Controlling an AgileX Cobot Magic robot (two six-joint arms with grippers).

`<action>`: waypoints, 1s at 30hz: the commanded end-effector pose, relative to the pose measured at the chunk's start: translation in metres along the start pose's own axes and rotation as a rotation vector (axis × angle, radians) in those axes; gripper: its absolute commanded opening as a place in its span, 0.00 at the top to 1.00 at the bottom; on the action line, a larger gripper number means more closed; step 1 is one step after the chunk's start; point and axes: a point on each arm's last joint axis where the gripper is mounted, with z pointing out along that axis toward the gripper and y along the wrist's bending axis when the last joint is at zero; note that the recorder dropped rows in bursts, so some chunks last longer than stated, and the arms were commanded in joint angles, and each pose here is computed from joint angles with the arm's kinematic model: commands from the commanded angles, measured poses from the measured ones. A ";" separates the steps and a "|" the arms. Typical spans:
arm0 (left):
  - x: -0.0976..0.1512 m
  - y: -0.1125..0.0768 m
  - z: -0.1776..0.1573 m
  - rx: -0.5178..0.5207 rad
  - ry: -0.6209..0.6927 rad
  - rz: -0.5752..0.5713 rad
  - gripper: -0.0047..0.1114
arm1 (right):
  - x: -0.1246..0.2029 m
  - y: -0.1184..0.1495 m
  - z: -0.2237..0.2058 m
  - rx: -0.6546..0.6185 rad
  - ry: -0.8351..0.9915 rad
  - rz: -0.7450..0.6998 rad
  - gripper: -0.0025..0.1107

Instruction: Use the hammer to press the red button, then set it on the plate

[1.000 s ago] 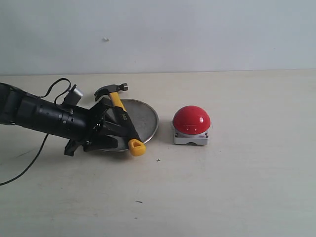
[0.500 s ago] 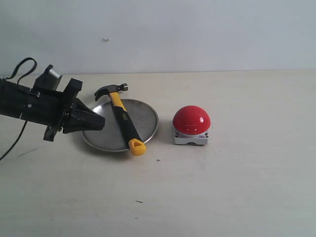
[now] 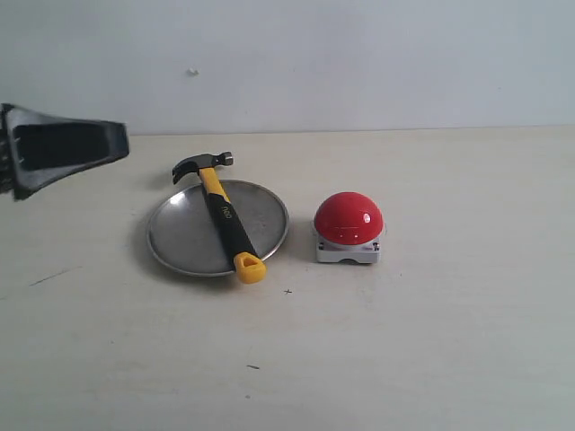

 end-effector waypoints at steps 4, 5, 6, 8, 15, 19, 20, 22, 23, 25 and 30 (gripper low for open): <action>0.048 -0.038 -0.064 -0.315 -0.243 0.179 0.96 | 0.003 0.004 0.000 -0.046 0.023 0.034 0.98; 0.051 -0.041 -0.070 -0.338 -0.275 0.187 0.96 | 0.003 0.004 0.000 -0.048 0.025 0.048 0.98; 0.057 -0.045 -0.077 -0.358 -0.312 0.200 0.96 | 0.003 0.004 0.000 -0.048 0.025 0.050 0.98; 0.066 -0.052 -0.087 -0.368 -0.370 0.236 0.96 | 0.003 0.004 0.000 -0.046 0.024 0.050 0.98; 0.086 -0.079 -0.099 -0.218 -0.444 0.369 0.96 | 0.003 0.004 0.000 -0.046 0.024 0.050 0.98; 0.090 -0.086 -0.103 -0.212 -0.462 0.432 0.96 | 0.003 0.004 0.000 -0.046 0.024 0.050 0.98; 0.090 -0.086 -0.103 -0.212 -0.463 0.432 0.96 | 0.003 0.004 0.000 -0.046 0.024 0.050 0.98; 0.090 -0.086 -0.103 -0.216 -0.463 0.441 0.96 | 0.003 0.004 0.000 -0.046 0.024 0.050 0.98; 0.090 -0.086 -0.103 -0.220 -0.463 0.448 0.96 | 0.003 0.004 0.000 -0.046 0.024 0.050 0.98; 0.087 -0.083 -0.106 -0.284 -0.479 0.507 0.96 | 0.003 0.004 0.000 -0.046 0.024 0.050 0.98; 0.080 -0.069 -0.114 -0.473 -0.530 0.482 0.96 | 0.003 0.004 0.000 -0.046 0.024 0.050 0.98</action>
